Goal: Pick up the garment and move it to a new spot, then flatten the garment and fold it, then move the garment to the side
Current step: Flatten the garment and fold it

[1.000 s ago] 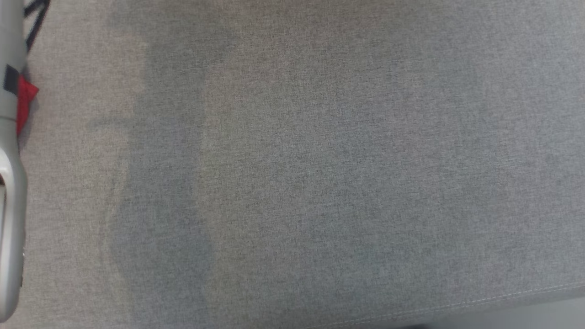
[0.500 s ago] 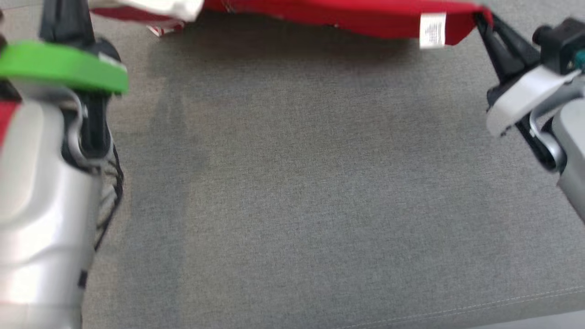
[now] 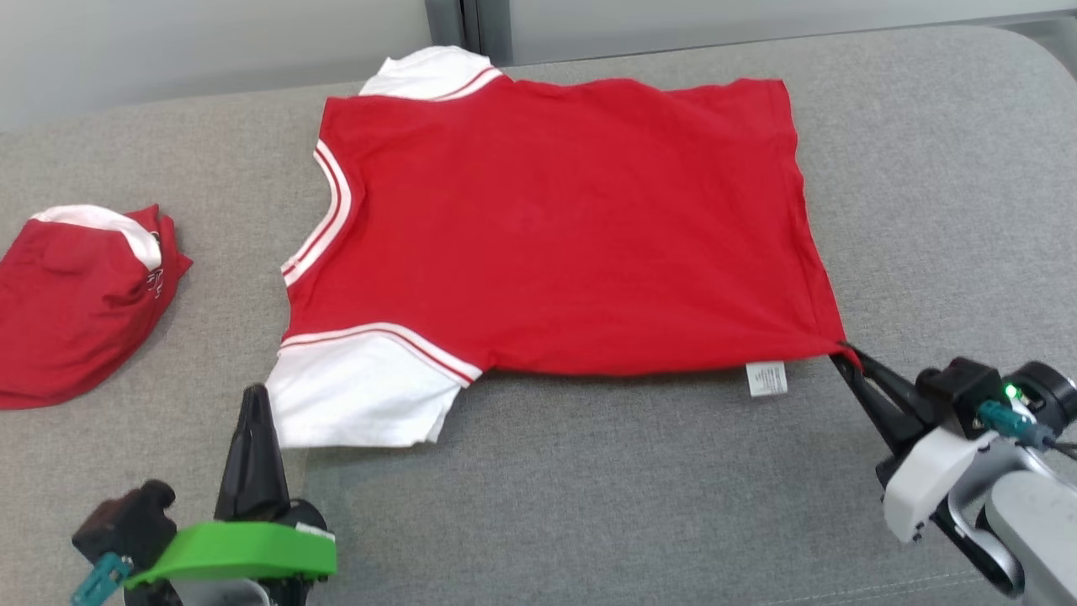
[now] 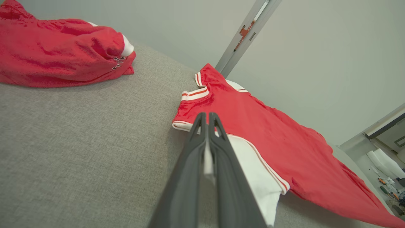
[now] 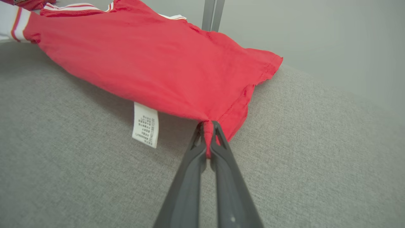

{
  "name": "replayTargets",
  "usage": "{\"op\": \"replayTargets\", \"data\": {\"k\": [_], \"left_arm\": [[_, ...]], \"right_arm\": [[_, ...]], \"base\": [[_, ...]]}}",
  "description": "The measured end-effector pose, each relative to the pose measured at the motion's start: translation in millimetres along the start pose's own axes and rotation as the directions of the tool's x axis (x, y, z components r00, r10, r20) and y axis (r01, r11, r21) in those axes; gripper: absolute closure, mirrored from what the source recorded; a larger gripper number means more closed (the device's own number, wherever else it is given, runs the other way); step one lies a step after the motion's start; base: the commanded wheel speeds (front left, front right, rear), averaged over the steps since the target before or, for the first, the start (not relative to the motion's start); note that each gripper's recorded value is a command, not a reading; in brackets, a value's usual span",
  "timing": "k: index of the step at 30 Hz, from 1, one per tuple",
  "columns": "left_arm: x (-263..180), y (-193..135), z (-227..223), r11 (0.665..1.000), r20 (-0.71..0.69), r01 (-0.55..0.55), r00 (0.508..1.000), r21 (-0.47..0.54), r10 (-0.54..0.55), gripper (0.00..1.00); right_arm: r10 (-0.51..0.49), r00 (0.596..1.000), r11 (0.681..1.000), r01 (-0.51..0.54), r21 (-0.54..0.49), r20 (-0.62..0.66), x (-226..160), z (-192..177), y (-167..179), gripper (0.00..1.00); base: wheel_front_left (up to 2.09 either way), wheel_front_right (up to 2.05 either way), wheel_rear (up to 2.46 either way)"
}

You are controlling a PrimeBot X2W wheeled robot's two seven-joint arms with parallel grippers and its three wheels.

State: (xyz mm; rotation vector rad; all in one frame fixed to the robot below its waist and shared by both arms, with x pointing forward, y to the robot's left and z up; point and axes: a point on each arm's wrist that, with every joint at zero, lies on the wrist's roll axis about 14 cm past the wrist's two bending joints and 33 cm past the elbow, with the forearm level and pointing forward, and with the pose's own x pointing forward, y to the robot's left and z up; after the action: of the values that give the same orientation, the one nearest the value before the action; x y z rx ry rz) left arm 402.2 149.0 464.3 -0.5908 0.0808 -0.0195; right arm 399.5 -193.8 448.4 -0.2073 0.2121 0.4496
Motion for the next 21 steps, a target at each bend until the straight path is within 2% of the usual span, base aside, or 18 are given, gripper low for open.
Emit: {"op": "replayTargets", "data": {"k": [12,21], "left_arm": [[-60.3,8.1,-20.6,0.998,-0.055,-0.06,0.997,-0.036,0.058,1.0],[-62.9,1.4,-20.3,1.0,-0.078,-0.023,0.997,0.0,0.023,1.0]], "right_arm": [[-0.017,0.996,0.997,0.023,0.072,-0.086,-56.9,-39.2,23.8,1.0],[-0.012,0.995,0.995,0.023,0.1,-0.104,-69.9,-46.6,32.4,1.0]], "base": [[0.0,0.0,0.0],[0.0,0.0,0.0]]}}
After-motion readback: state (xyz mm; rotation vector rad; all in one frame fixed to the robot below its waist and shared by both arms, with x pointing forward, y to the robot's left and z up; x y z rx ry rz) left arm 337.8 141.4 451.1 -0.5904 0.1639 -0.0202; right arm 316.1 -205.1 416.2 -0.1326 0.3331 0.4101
